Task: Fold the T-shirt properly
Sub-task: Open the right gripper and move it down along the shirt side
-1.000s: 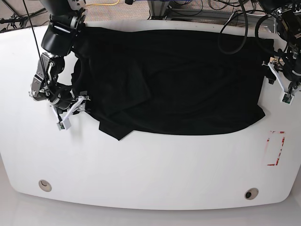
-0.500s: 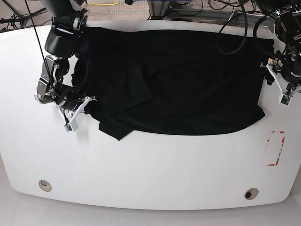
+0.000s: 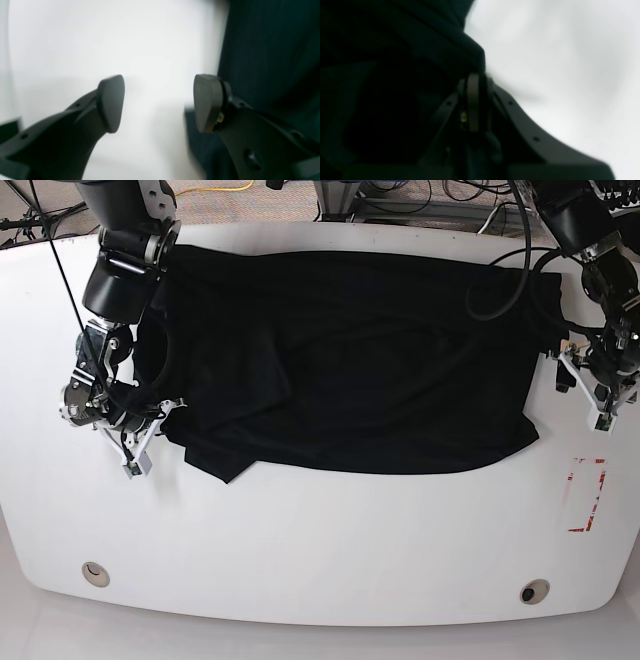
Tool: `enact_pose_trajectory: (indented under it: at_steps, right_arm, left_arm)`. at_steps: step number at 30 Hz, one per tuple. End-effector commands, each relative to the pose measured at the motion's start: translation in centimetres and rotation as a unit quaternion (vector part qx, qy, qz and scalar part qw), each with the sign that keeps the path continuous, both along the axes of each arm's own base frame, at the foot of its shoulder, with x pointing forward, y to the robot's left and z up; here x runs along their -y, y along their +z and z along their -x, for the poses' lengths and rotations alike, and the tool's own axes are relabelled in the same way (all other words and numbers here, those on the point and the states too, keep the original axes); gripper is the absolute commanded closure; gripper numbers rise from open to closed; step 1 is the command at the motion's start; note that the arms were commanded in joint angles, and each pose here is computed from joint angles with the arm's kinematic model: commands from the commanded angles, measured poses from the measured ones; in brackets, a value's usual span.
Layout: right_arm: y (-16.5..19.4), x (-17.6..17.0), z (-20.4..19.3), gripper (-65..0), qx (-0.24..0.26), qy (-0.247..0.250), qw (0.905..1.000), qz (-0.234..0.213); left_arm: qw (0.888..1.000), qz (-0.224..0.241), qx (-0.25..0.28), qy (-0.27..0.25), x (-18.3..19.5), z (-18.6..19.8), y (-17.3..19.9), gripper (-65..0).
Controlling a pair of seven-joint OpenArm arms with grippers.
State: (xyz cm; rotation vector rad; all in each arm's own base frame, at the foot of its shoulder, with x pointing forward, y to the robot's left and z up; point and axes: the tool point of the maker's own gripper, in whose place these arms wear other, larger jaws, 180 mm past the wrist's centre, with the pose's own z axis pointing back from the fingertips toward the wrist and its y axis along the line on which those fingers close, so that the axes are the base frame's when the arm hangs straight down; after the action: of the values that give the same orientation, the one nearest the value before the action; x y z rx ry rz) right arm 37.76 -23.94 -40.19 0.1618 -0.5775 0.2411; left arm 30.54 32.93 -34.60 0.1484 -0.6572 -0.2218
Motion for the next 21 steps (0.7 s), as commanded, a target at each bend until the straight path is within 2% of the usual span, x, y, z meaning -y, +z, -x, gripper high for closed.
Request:
enact_pose_trajectory:
  at_steps: [1, 8, 21]
  right_arm:
    - [1.8, 0.8, -1.3, -1.4, 0.029, -0.003, 0.9996, 0.005]
    - [1.6, -0.1, -1.4, -1.4, 0.024, 0.015, 0.9995, 0.011]
    - [1.2, -0.9, -1.2, -1.4, 0.019, 0.025, 0.9995, 0.010]
  left_arm:
    - [0.999, 0.017, 0.029, 0.002, 0.0, -1.8, 0.7, -39.7]
    - [0.995, 0.089, 0.035, 0.019, 0.5, -5.4, -0.6, -39.7]
    - [0.974, 0.214, 0.051, 0.054, 2.2, -9.7, -3.1, -39.7]
